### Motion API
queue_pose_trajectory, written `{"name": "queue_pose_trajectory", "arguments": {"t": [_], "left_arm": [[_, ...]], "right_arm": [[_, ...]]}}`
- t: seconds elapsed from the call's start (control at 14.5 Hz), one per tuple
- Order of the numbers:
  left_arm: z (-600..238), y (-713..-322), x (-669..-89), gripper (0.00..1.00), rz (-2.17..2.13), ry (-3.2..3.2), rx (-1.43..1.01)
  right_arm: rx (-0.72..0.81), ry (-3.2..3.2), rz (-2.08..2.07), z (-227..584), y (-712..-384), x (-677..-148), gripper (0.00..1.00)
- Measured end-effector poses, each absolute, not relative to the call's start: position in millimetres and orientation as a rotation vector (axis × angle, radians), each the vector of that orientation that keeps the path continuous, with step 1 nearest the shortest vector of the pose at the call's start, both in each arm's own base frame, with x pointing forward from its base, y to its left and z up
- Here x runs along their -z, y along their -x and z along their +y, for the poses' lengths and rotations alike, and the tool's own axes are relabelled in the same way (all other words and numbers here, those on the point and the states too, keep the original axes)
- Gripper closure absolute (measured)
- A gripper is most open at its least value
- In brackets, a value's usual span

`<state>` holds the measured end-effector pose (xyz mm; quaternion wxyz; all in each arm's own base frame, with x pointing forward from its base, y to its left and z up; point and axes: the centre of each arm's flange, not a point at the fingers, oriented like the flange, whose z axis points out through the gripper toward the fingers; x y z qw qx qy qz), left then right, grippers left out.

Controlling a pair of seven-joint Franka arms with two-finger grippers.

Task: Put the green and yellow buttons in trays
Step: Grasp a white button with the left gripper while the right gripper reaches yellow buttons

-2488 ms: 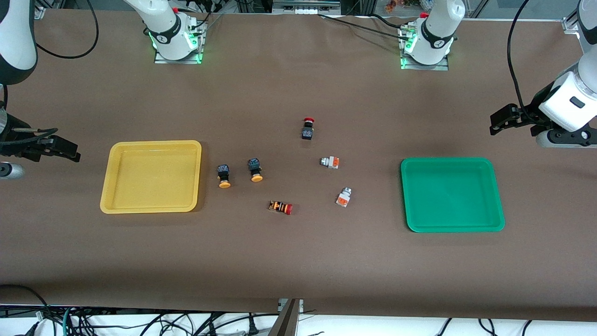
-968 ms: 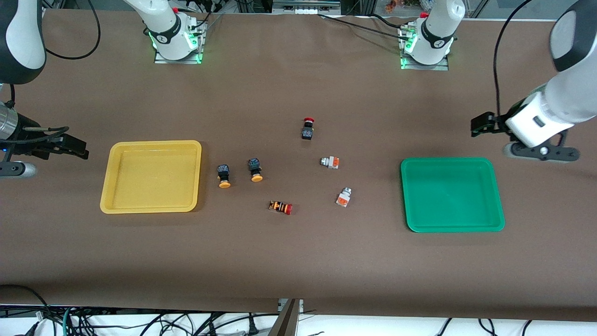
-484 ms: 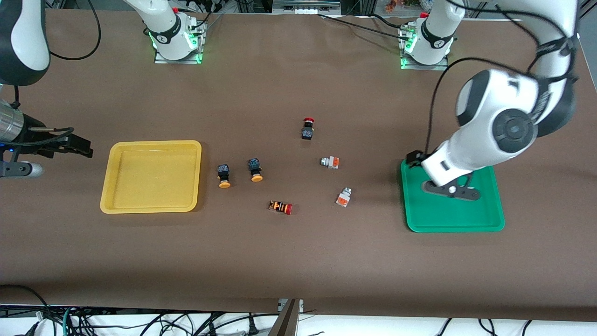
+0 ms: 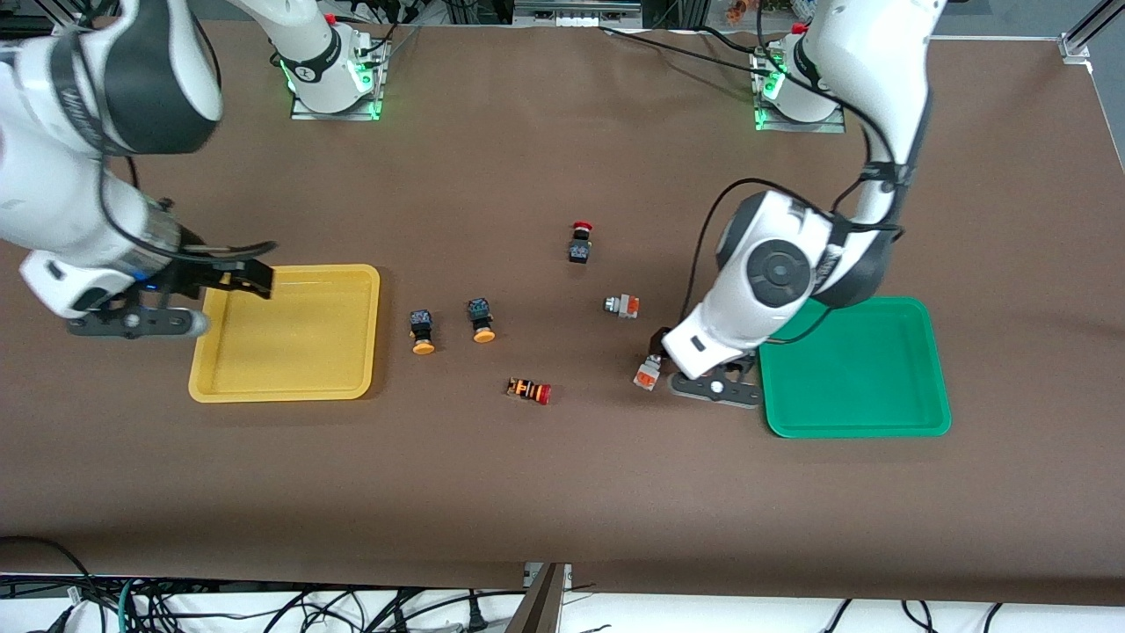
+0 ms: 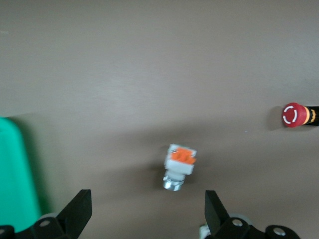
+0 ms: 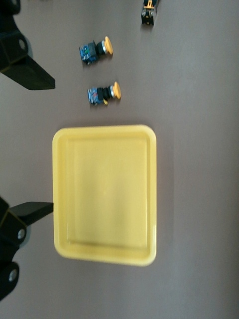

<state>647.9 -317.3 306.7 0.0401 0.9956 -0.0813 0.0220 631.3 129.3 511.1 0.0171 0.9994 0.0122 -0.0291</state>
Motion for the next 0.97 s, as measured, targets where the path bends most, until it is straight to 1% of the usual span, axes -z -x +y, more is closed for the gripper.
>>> {"name": "queue_pose_trajectory", "arguments": {"t": [0.21, 0.48, 0.62, 0.76, 0.9, 0.97], "left_arm": [[-351.2, -634.2, -254.2, 0.0, -0.313, -3.045, -0.084], [-355.9, -625.7, -200.7, 0.0, -0.379, -3.059, -0.159], [-354.8, -624.8, -186.2, 0.0, -0.39, -3.06, -0.177], [-354.3, -624.3, -182.6, 0.0, -0.391, -3.061, -0.175], [-354.7, -624.1, -182.7, 0.04, -0.392, -3.061, -0.176], [-355.7, -623.5, -182.7, 0.12, -0.395, -3.061, -0.175]], "right_arm": [[0.075, -3.134, 0.068, 164.6, -645.4, -467.7, 0.0], [0.073, -3.163, 0.074, 189.5, -663.4, -373.1, 0.0], [0.046, -3.161, 0.084, 198.9, -663.1, -330.0, 0.01], [0.026, -3.16, 0.083, 211.0, -656.4, -302.0, 0.01], [-0.002, -3.162, 0.1, 225.4, -647.5, -287.2, 0.01], [-0.026, -3.165, 0.107, 231.6, -643.7, -281.8, 0.01]]}}
